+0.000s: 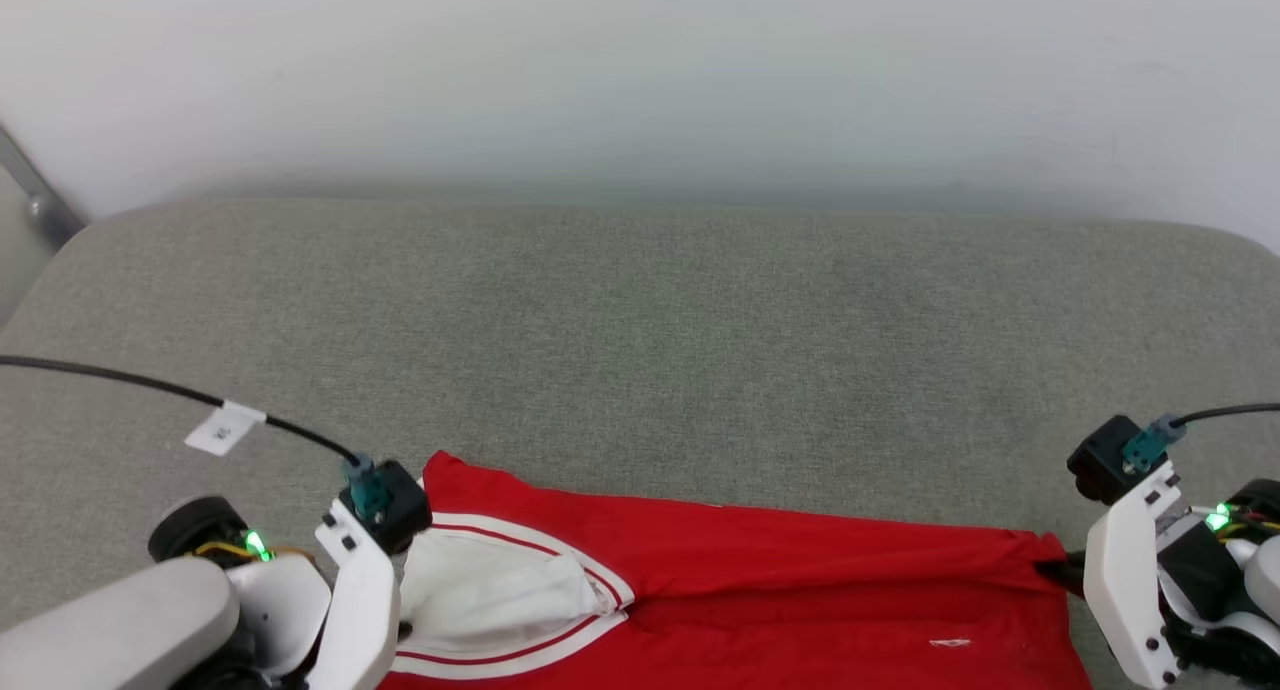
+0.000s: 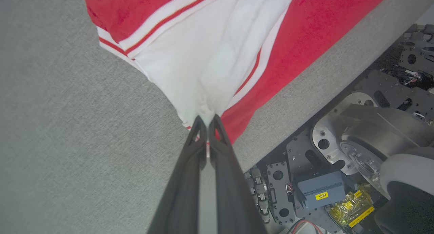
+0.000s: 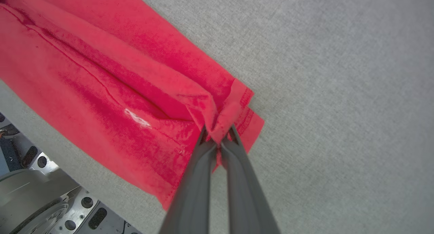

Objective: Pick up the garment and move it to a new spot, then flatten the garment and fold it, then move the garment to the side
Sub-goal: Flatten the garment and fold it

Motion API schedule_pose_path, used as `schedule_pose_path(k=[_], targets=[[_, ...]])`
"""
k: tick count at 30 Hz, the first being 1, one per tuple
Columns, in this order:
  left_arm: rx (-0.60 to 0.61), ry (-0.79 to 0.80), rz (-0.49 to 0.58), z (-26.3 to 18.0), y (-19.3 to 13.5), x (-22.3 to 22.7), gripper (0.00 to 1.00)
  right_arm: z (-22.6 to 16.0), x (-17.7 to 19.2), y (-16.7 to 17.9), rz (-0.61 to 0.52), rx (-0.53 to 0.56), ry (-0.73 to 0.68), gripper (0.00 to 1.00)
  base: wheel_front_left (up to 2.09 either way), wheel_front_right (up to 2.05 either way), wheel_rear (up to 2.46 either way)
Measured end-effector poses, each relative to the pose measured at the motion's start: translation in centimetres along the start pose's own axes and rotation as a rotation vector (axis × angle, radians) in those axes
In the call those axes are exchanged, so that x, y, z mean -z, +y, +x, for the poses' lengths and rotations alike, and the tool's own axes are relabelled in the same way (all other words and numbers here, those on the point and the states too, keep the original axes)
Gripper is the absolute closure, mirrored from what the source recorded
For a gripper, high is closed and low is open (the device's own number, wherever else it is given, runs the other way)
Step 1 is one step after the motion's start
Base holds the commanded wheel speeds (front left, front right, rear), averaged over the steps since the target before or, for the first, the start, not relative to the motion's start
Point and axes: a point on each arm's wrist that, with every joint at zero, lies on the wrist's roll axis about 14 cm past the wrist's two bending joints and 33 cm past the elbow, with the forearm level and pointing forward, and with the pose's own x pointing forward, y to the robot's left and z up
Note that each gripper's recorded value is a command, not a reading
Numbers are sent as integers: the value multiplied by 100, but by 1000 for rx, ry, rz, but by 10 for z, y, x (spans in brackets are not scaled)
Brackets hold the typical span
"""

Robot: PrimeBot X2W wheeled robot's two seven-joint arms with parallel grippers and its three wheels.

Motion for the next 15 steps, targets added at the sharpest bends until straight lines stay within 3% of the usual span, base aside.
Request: schedule_pose_path(k=[14, 15], targets=[[80, 143, -112, 46, -13, 48, 100, 26, 44, 15, 43, -58, 136, 100, 0, 0, 0], [81, 136, -117, 47, -14, 47, 94, 27, 44, 15, 44, -58, 132, 100, 0, 0, 0]])
